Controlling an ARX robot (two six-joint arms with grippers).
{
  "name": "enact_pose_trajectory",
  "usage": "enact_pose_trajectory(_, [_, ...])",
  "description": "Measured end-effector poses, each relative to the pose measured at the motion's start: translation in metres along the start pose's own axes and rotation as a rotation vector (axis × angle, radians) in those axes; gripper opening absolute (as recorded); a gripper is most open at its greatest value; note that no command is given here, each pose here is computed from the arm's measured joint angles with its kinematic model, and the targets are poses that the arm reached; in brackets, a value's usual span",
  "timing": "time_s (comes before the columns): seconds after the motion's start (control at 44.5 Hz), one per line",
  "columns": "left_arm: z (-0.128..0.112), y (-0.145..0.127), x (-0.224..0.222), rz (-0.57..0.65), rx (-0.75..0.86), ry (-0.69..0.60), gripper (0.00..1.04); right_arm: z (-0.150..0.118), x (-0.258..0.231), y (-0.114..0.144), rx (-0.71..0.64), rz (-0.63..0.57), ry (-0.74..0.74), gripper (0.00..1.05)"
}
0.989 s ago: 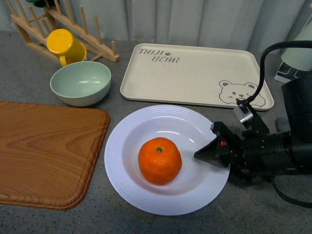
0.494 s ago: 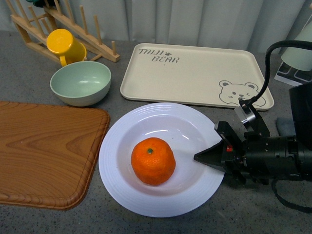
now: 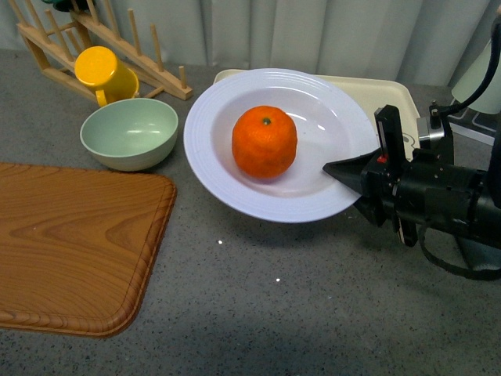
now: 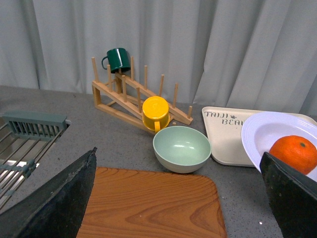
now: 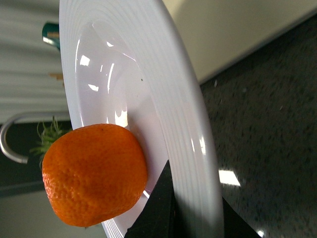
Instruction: Place orange and plate with both arms
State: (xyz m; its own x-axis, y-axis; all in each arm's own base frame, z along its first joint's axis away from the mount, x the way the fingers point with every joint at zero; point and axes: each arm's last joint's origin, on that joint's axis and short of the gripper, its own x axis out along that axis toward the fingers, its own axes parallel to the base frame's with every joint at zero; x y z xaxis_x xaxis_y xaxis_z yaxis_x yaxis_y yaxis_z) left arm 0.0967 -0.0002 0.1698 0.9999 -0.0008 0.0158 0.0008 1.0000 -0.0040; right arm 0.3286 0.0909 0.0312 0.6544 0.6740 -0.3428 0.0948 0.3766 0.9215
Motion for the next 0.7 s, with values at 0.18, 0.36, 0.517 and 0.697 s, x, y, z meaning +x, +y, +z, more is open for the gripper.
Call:
enact_pose_trajectory(0.18, [0.000, 0.000, 0.000, 0.000, 0.000, 0.000, 0.98, 0.010, 0.020, 0.003, 0.064, -0.038, -0.169, 0.04])
enact_pose_trajectory(0.36, [0.000, 0.000, 0.000, 0.000, 0.000, 0.000, 0.98, 0.018, 0.049, 0.011, 0.111, -0.103, -0.319, 0.04])
enact_pose_trajectory(0.517, [0.000, 0.000, 0.000, 0.000, 0.000, 0.000, 0.98, 0.019, 0.081, 0.014, 0.136, -0.188, -0.327, 0.04])
enact_pose_trajectory(0.697, [0.000, 0.000, 0.000, 0.000, 0.000, 0.000, 0.98, 0.022, 0.097, 0.017, 0.144, -0.219, -0.307, 0.04])
